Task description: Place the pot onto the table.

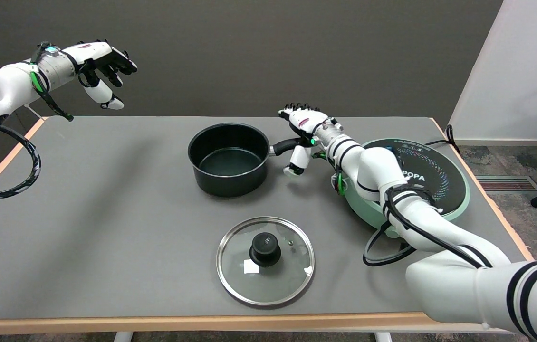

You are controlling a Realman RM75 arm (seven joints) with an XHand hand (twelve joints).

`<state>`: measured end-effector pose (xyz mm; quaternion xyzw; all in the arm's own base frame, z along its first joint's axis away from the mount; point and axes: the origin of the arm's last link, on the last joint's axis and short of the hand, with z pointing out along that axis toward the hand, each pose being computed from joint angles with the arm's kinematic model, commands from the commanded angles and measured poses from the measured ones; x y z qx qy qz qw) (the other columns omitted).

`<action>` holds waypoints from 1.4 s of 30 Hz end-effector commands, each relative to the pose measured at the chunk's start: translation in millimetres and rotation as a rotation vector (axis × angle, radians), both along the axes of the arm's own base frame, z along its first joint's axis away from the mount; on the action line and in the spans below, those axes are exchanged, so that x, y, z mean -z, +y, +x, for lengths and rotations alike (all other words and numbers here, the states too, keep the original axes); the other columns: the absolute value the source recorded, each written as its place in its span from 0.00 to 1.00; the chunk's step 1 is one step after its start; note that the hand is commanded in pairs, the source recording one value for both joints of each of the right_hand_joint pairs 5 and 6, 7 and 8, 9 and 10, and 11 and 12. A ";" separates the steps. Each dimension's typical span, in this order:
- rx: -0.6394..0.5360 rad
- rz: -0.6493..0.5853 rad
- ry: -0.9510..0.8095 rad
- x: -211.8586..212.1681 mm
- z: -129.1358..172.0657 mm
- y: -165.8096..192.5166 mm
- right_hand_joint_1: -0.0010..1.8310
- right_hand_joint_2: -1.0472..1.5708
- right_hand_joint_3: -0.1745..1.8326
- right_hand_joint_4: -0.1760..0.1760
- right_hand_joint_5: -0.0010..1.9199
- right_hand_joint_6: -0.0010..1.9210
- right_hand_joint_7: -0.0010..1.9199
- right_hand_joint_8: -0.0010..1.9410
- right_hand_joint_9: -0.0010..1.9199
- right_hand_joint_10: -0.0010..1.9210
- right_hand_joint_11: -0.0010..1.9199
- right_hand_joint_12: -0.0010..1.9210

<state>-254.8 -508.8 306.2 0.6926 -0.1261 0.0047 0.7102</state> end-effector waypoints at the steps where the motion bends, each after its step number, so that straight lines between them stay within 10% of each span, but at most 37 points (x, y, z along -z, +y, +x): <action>1: -0.102 0.016 0.025 -5.8 29.9 5.9 0.67 0.18 0.67 0.00 0.09 0.09 0.09 0.09 0.09 0.09 0.09 0.09; 19: -0.542 -0.009 -0.049 -43.6 153.1 106.4 0.66 0.18 0.65 0.00 0.04 0.04 0.04 0.04 0.04 0.04 0.04 0.04; 42: -0.718 -0.263 -0.791 -131.9 151.2 204.5 0.50 0.50 0.33 0.00 0.05 0.05 0.05 0.05 0.05 0.05 0.05 0.05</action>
